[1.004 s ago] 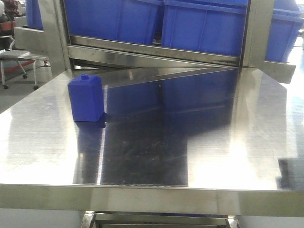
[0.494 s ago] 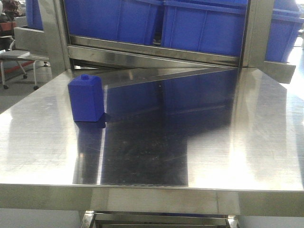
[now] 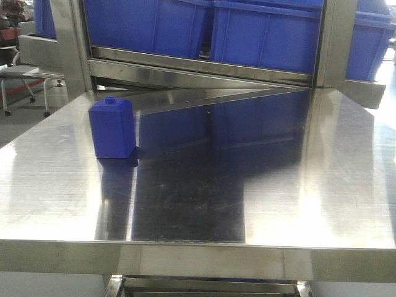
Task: Pick and sort blue part to right shelf
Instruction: 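Move the left gripper toward the remaining blue part, then lower the left gripper over the blue part and close it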
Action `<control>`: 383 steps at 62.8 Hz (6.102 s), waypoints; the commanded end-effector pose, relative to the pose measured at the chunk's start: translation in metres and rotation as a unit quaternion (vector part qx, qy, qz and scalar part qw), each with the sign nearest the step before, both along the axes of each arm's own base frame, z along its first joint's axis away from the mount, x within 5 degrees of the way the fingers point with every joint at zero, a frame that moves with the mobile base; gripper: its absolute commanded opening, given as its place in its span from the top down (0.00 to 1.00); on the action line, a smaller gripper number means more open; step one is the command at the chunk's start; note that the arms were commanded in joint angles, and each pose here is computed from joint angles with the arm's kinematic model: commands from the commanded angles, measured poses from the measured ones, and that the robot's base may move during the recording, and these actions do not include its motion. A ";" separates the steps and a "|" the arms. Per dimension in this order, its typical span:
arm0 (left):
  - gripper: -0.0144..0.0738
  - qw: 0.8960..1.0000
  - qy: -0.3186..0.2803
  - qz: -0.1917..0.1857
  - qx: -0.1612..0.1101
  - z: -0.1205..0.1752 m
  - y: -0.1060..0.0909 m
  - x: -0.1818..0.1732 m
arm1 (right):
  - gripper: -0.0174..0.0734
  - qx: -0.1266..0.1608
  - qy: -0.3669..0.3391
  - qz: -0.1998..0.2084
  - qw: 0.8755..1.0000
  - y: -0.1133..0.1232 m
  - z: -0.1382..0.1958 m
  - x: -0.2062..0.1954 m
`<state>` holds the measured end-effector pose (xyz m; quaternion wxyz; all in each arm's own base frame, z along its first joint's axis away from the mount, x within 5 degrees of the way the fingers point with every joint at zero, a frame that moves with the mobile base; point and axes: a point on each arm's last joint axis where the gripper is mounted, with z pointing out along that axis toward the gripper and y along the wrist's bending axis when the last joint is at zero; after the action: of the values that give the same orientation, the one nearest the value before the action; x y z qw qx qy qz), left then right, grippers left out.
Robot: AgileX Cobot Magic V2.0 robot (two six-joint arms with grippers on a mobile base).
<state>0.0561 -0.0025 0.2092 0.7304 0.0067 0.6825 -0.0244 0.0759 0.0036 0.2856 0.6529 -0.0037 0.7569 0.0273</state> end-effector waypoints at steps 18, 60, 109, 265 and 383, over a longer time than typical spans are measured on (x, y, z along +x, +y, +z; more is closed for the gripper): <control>0.69 0.999 -0.043 -0.001 -0.003 0.002 0.000 -0.002 | 0.33 -0.001 -0.058 -0.002 0.998 0.000 0.017 0.000; 0.69 0.999 -0.043 -0.001 -0.003 0.002 0.000 -0.002 | 0.33 -0.001 -0.058 -0.002 0.998 0.000 0.017 0.000; 0.69 0.998 0.051 -0.045 -0.013 0.050 -0.009 0.030 | 0.33 -0.001 -0.058 -0.002 0.998 0.000 0.017 0.000; 0.12 0.807 0.587 -0.069 -0.008 0.097 -0.158 0.289 | 0.33 -0.001 -0.058 -0.002 0.998 0.000 0.017 0.000; 0.46 0.787 0.613 -0.067 0.017 0.080 -0.168 0.288 | 0.33 -0.001 -0.058 -0.002 0.998 0.000 0.017 0.000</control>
<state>0.3533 -0.1726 0.2438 0.0961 0.0534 0.9935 -0.0311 0.0759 0.0036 0.2856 0.6530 -0.0046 0.7569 0.0266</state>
